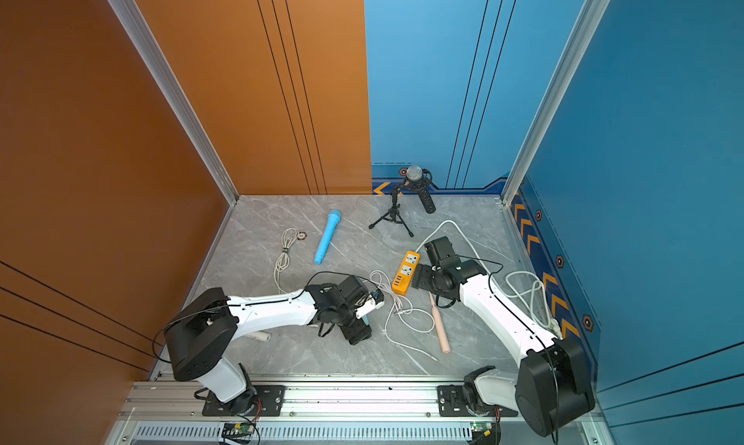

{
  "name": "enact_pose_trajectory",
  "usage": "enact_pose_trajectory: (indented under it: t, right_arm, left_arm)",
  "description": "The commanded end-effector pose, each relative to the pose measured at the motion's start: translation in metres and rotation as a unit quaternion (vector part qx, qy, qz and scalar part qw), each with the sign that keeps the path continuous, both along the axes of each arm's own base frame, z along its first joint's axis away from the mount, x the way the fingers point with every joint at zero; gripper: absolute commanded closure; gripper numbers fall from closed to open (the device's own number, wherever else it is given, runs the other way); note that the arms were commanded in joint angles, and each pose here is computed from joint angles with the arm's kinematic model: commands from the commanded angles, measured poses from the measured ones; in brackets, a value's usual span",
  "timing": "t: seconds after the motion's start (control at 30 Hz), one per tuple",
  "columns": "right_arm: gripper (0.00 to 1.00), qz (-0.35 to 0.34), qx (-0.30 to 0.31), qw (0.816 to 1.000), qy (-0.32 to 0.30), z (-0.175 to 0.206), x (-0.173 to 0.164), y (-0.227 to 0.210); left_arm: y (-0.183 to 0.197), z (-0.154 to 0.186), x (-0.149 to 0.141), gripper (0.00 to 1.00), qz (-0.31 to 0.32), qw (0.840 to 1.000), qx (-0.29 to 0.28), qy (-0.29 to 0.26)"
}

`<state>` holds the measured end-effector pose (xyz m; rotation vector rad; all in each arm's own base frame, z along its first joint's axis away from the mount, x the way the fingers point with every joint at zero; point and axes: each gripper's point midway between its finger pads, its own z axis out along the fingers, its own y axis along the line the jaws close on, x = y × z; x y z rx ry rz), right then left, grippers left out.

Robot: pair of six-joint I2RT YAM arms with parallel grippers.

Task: Charge the electric toothbrush
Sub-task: Pick up the plug from the center of the board.

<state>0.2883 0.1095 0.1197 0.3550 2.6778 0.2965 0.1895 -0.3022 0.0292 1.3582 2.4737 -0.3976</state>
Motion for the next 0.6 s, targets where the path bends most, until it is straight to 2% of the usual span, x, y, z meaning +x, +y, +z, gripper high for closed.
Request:
enact_pose_trajectory:
  t: [0.0, 0.3, 0.57]
  right_arm:
    - [0.16, 0.003, -0.007, 1.000, 0.021, -0.010, -0.006, -0.003]
    - [0.16, 0.002, -0.003, 1.000, 0.017, -0.008, -0.005, -0.002]
    - [0.17, -0.004, 0.023, 0.999, 0.025, -0.008, -0.008, 0.000]
  left_arm:
    - [0.013, -0.002, -0.005, 0.24, 0.017, 0.999, 0.032, -0.015]
    - [0.020, -0.008, 0.005, 0.42, 0.037, 0.996, 0.062, -0.045]
    - [0.014, -0.010, 0.003, 0.58, 0.022, 0.998, 0.054, -0.037]
